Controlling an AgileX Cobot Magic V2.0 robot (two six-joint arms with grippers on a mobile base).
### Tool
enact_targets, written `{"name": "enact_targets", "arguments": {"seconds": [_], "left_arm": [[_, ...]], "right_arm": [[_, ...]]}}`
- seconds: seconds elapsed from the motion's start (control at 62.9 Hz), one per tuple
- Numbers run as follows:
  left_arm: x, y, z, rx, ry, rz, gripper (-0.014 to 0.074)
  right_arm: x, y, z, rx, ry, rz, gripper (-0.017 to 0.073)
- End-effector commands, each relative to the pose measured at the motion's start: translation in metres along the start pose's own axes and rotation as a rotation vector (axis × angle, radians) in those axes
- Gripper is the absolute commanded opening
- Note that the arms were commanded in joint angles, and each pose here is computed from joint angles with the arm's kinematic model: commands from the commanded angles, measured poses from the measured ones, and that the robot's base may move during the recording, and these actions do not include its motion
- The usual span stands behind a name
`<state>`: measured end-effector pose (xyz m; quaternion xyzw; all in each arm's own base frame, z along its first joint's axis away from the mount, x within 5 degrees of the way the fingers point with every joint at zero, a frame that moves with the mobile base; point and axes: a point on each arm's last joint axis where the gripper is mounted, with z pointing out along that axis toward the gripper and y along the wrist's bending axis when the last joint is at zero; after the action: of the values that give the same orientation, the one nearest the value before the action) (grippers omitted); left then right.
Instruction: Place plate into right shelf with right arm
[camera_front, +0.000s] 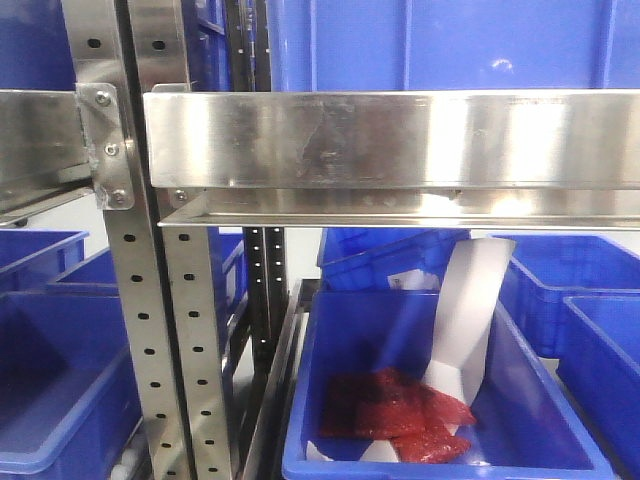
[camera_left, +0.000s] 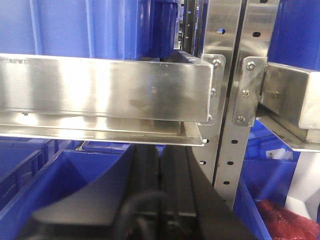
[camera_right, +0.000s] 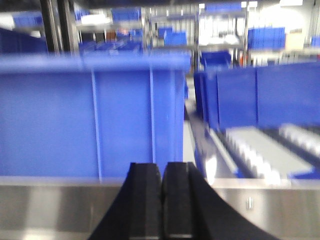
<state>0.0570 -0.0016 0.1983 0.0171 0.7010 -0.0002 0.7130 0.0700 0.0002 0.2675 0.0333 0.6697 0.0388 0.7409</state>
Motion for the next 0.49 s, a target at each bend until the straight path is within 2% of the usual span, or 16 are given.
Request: {"name": "enact_targets", "arguments": {"seconds": [0.0,0.111,0.27,0.477], "left_arm": [[-0.005,0.001,-0.001,-0.012,-0.089,-0.015,-0.0128],[-0.005,0.001,-0.001,-0.012,-0.089,-0.015,-0.0128],[-0.005,0.001,-0.001,-0.012,-0.089,-0.015,-0.0128],[-0.005,0.001,-0.001,-0.012,-0.089,-0.015,-0.0128]], "right_arm": [[-0.002,0.0,0.0,0.0,-0.072,-0.026,0.0054],[0.019,-0.002,-0.006,-0.004,-0.076,-0.068,0.0054],[0.045,-0.005,-0.015,-0.005,-0.092,-0.05,0.0054],[0.046,-0.005,-0.022,-0.006,-0.107,-0.045,0.0054]]}}
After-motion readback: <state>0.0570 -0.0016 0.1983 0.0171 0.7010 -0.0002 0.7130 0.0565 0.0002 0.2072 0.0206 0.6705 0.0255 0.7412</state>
